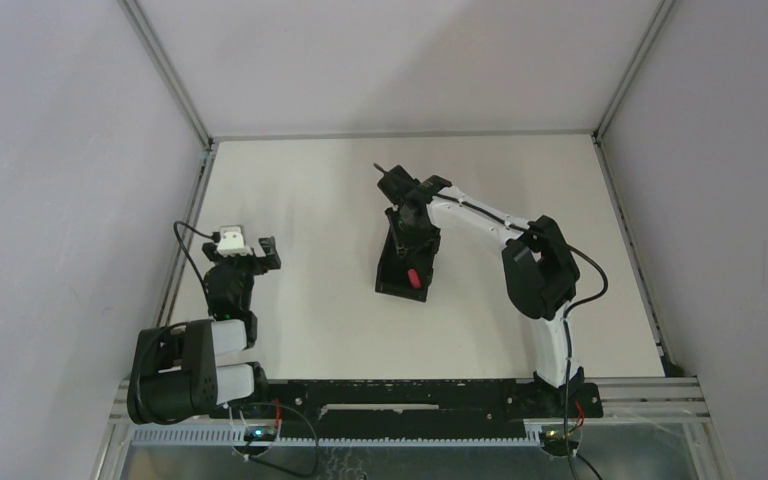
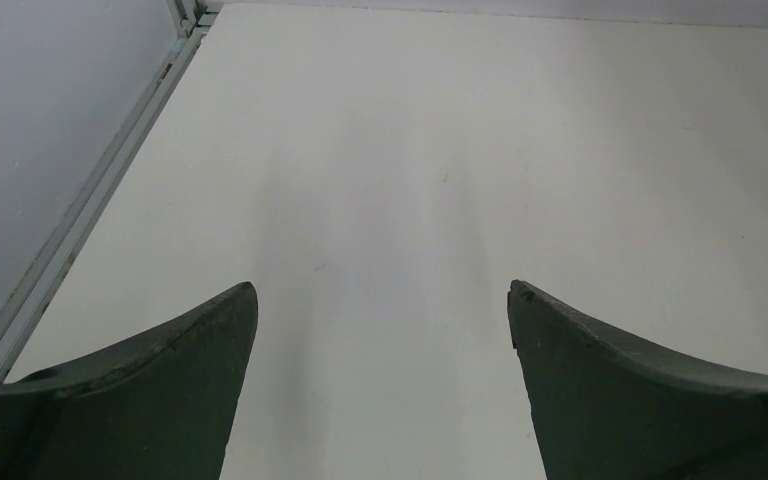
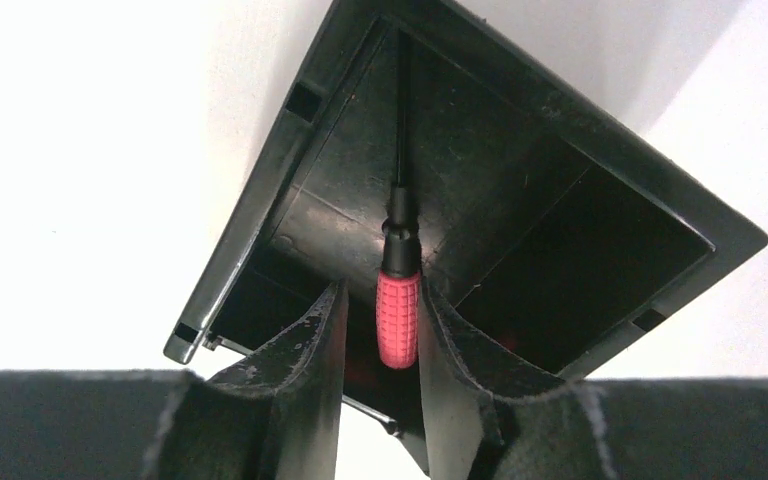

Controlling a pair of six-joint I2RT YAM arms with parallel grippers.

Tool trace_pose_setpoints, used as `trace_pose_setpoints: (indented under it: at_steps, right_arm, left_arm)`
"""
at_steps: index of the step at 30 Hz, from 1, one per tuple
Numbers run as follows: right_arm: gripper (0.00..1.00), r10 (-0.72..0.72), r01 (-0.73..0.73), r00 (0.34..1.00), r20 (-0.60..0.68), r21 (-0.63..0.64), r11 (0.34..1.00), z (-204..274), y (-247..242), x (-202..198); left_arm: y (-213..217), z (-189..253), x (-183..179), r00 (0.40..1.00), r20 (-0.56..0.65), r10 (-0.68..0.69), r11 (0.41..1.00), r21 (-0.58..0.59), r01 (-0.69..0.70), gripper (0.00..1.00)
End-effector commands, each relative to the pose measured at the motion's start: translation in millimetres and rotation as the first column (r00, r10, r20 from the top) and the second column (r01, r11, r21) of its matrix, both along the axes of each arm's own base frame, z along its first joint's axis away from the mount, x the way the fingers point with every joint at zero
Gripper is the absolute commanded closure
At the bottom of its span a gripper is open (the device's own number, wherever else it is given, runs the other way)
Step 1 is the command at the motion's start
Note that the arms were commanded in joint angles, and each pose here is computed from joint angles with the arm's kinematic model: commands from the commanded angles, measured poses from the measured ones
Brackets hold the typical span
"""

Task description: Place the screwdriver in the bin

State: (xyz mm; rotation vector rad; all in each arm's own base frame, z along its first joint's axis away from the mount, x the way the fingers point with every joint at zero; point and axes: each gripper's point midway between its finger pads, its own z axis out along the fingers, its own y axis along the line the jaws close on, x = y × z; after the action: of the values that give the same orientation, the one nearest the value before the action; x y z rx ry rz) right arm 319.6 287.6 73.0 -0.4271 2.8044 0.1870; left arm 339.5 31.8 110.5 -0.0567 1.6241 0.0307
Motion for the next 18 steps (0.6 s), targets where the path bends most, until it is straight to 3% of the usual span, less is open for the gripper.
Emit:
trace_pose_setpoints:
  at_steps: [1, 6, 8, 9, 10, 11, 12, 18]
  right_arm:
    - [0.61, -0.021, 0.014, 0.993, 0.12, 0.059, 0.998, 40.9, 7.3, 12.9]
    - [0.62, -0.032, 0.014, 0.976, 0.216, 0.084, 0.996, 87.5, 1.0, 16.8]
    - [0.57, -0.032, 0.004, 0.964, 0.263, 0.106, 0.994, 109.6, -2.5, 16.5]
    - [0.51, -0.027, -0.007, 0.958, 0.286, 0.119, 0.993, 120.4, -4.5, 15.6]
    - [0.35, -0.023, -0.021, 0.948, 0.317, 0.134, 0.991, 134.3, -7.3, 13.3]
    - [0.08, -0.025, -0.024, 0.939, 0.343, 0.137, 0.99, 143.0, -12.9, 11.8]
    - [0.01, -0.035, -0.02, 0.928, 0.37, 0.142, 0.99, 150.1, -19.0, 10.9]
    - [0.0, -0.1, -0.051, 0.858, 0.504, 0.277, 0.96, 183.8, -53.1, 4.9]
  left_arm:
    - [-1.1, 30.0, 13.0, 0.996, 0.09, -0.008, 1.0, 0.008, 0.008, 0.0]
    - [-0.9, 29.0, 12.8, 0.996, 0.087, -0.008, 1.0, 0.007, 0.007, 0.0]
    - [-0.6, 29.2, 12.6, 0.996, 0.088, -0.007, 1.0, 0.007, 0.006, 0.0]
    - [-0.9, 29.5, 12.9, 0.996, 0.089, -0.008, 1.0, 0.008, 0.007, 0.0]
    - [-0.7, 29.3, 12.6, 0.996, 0.089, -0.007, 1.0, 0.007, 0.006, 0.0]
    - [-0.7, 29.7, 13.0, 0.996, 0.089, -0.007, 1.0, 0.007, 0.007, 0.0]
    - [-0.5, 29.3, 12.7, 0.996, 0.088, -0.007, 1.0, 0.007, 0.006, 0.0]
    - [-0.9, 29.4, 12.7, 0.996, 0.089, -0.008, 1.0, 0.008, 0.007, 0.0]
